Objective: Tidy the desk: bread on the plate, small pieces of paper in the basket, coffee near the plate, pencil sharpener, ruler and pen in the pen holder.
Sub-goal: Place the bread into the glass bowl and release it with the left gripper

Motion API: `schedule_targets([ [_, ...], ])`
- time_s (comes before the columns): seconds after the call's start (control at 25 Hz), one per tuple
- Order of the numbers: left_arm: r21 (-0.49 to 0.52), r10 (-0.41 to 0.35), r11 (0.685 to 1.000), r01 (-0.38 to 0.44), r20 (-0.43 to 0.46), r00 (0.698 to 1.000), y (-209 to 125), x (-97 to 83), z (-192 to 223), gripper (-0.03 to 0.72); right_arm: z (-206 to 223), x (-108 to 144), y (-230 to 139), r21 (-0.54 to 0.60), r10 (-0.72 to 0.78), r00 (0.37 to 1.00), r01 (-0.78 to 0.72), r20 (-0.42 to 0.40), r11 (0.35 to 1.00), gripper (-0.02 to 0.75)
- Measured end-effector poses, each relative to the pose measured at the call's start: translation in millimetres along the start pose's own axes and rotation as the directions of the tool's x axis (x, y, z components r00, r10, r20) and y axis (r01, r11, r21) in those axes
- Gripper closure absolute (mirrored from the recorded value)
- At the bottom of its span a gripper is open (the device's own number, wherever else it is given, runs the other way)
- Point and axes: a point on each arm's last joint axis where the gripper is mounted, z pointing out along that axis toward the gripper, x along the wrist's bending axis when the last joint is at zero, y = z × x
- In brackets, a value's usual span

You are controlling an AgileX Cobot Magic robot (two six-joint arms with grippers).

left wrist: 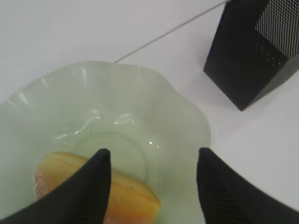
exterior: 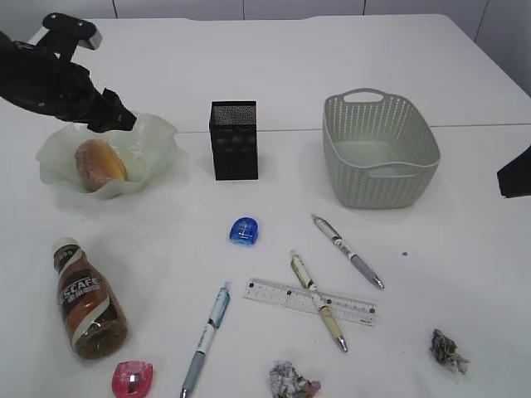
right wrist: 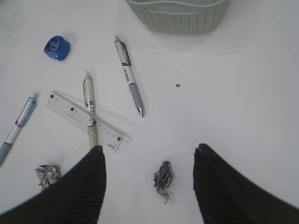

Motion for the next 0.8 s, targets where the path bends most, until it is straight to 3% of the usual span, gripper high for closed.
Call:
schedule_targets([
  [0.16,0.133,0.081,0.988,-0.076,-0.026,0.996,8.3,-19.0,-22.7,0.270,0.0,0.0,0.0,0.000,0.000,1.000,0.000,0.000,1.000,0.301],
  [0.32,0.323,0.051,0.946,-0.028,-0.063,0.997,5.5,-35.6,-45.1,0.272,0.0,0.5,0.1,-0.001,0.004,1.000,-0.004,-0.005,1.000,0.301],
  [0.48,0.556,-0.022,0.831,0.035,-0.030,0.999,-12.8,-46.3,-59.9,0.291,0.3,4.0,-2.0,0.023,0.008,1.000,-0.007,-0.029,1.000,0.316],
  [0.56,0.625,-0.062,0.778,0.063,-0.023,0.998,-18.2,-49.8,-67.1,0.315,0.8,8.1,-4.4,0.049,0.011,0.999,-0.009,-0.044,0.999,0.333],
  [0.64,0.642,-0.102,0.761,0.096,-0.027,0.994,-19.3,-52.7,-74.9,0.334,1.5,14.7,-7.4,0.083,0.023,0.998,-0.017,-0.066,0.996,0.342],
  [0.8,0.598,-0.180,0.787,0.152,-0.014,0.984,-20.0,-64.5,-97.7,0.344,2.7,22.4,-13.5,0.146,0.052,0.997,-0.044,-0.049,0.988,0.344],
])
